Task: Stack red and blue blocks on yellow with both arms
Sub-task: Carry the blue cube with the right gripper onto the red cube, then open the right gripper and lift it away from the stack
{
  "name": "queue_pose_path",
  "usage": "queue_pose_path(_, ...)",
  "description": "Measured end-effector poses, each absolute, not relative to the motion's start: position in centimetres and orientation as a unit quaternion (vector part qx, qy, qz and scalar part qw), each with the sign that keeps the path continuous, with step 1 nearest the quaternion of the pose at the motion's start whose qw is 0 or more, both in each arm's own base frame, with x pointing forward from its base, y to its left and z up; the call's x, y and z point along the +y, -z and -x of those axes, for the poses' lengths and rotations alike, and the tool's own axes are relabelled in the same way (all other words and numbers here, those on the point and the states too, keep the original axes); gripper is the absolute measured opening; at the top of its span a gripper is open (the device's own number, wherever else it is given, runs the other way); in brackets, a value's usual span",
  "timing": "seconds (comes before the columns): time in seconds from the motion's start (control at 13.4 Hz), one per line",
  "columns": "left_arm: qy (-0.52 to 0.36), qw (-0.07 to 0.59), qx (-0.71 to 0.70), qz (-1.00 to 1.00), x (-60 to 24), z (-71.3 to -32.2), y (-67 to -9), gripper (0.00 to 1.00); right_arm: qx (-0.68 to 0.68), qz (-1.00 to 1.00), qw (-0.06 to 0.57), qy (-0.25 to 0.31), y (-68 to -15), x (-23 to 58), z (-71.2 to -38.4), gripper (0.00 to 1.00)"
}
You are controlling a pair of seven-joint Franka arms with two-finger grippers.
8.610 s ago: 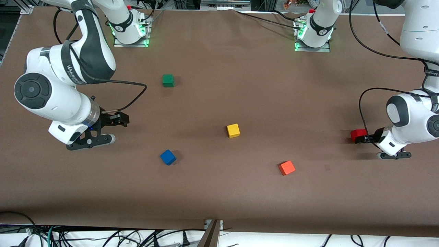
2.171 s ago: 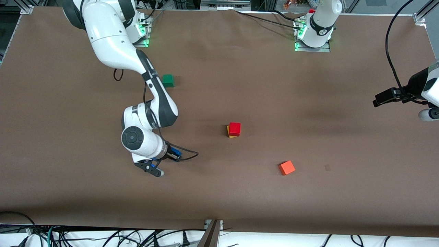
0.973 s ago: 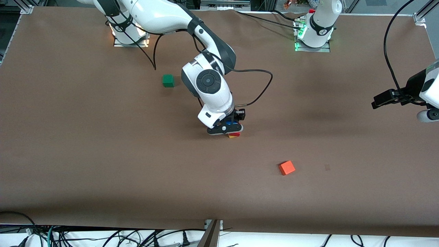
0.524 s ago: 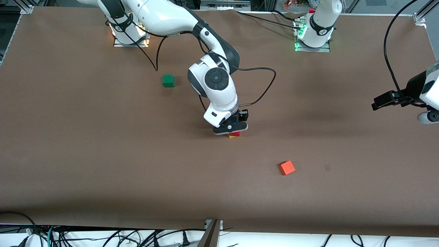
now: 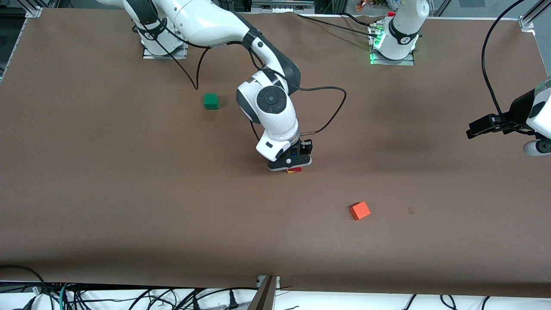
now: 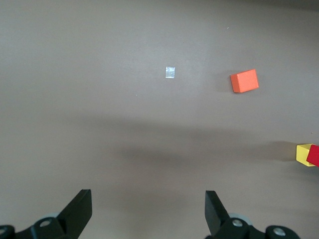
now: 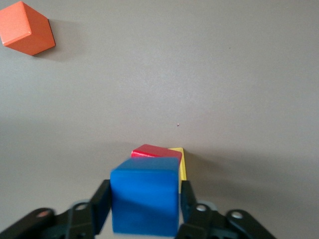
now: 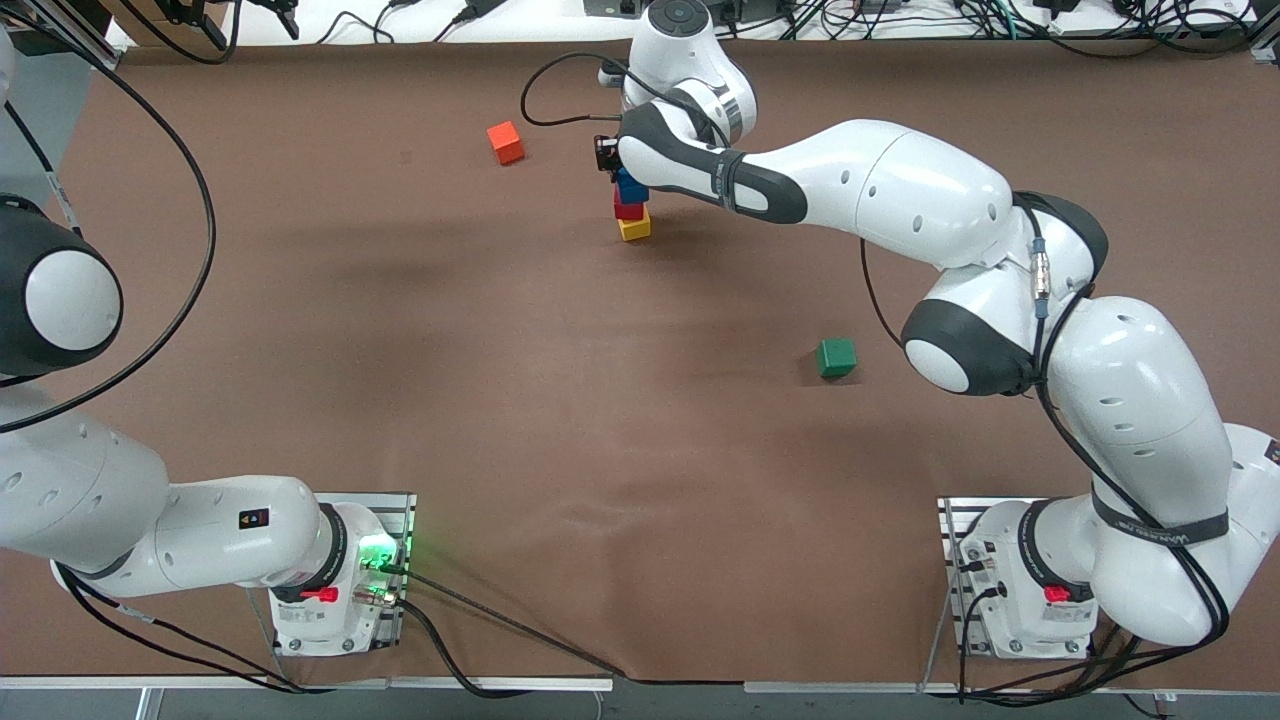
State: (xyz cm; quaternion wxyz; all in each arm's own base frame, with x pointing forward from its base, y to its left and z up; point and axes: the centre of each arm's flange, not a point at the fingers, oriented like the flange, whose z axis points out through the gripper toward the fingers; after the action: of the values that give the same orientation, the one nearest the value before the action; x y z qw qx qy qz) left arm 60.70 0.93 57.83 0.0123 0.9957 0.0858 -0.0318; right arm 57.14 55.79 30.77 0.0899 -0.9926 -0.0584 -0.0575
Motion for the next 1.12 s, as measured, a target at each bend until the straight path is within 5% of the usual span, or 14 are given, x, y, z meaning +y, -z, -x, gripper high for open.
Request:
queue_pose_path(0.22,0.032,0.012,0.086,-0.996,0.9,-60.7,-57.8,1.00,-0.058,0.994,0.079,0.046,-30.7,55.4,-57.1,0.99)
queue_pose_path(0.6,0.032,0.012,0.086,-0.996,0.9,-60.7,-57.8,1.00,-0.033,0.997,0.068,0.030,-38.0,51.1,-59.4,1.00)
queue_pose_path(1.12,0.032,0.012,0.086,-0.996,0.9,-60.7,-57.8,1.00,0.044,0.997,0.059,0.001,-53.7,30.4,-65.2,1.00)
